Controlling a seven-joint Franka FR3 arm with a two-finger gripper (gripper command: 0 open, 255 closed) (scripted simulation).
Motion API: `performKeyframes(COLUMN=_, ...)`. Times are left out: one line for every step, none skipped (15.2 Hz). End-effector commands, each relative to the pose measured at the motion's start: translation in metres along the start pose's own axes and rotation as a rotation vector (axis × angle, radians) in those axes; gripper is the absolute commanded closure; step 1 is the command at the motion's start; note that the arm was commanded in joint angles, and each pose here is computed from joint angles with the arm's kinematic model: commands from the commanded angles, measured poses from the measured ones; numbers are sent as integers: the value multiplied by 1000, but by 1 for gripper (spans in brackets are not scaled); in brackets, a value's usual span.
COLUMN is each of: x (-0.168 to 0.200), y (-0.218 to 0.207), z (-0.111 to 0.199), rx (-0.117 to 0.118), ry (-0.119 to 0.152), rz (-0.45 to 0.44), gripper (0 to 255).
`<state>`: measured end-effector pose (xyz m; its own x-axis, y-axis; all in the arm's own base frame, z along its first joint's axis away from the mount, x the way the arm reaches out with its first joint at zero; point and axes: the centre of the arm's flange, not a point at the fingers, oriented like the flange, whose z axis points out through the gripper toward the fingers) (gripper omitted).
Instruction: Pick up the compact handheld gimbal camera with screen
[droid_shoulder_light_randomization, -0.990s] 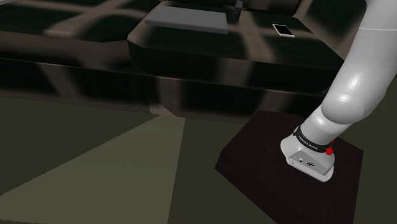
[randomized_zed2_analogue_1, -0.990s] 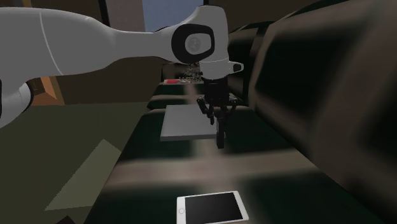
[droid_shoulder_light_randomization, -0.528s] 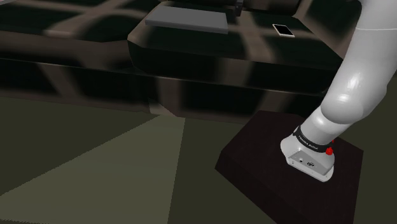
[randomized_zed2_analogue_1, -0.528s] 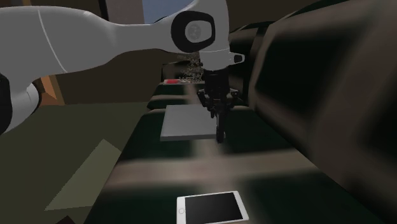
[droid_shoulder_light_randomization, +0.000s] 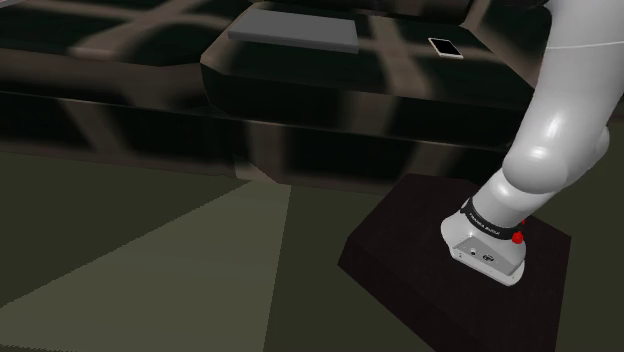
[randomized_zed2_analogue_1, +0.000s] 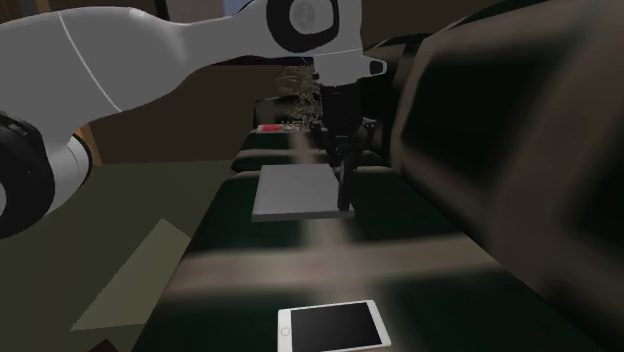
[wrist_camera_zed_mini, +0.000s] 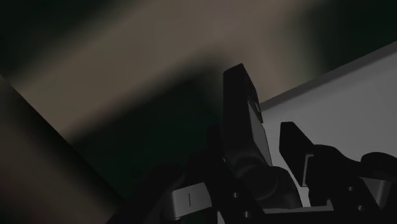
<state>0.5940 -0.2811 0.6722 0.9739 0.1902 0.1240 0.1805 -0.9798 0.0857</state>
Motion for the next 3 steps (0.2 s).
performKeyframes(x=1, y=1, z=-10, rx=0, ry=0, rz=0, gripper=255)
performKeyframes(x=1, y=1, z=-11, rx=0, ry=0, rz=0, gripper=255)
performKeyframes(x=1, y=1, z=-11, rx=0, ry=0, rz=0, gripper=255)
